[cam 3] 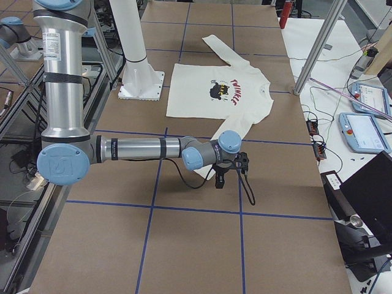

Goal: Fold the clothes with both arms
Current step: 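Move the right gripper toward the shirt's sleeve nearest it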

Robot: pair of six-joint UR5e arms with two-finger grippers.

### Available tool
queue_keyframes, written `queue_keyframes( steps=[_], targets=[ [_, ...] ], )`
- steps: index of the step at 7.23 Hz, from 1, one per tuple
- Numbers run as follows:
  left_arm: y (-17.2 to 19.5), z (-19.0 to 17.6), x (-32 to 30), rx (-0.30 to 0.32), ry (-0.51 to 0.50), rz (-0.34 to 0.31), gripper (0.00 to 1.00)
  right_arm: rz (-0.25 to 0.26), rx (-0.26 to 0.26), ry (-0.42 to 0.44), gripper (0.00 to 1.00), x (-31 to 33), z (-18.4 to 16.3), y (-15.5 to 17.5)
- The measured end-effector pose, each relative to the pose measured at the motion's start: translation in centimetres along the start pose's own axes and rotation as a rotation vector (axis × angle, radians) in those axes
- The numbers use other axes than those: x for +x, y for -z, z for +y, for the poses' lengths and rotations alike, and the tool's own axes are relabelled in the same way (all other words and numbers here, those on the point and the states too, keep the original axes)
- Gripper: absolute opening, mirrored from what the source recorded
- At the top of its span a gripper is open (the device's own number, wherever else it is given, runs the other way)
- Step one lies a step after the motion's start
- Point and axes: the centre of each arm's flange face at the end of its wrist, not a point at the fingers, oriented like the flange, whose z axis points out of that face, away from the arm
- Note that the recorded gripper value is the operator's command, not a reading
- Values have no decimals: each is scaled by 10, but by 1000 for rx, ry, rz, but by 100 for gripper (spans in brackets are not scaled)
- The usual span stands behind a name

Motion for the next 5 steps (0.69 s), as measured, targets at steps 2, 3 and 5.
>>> queue_keyframes(
  steps=[2,3,5],
  targets=[
    [1,0,1,2,-2,1,100,-27,62,-51,98,4,20,-31],
    [1,0,1,2,-3,1,100,-46,74,-77,98,2,27,-42],
    [1,0,1,2,-3,1,100,-65,73,-96,96,-2,33,-53]
  ],
)
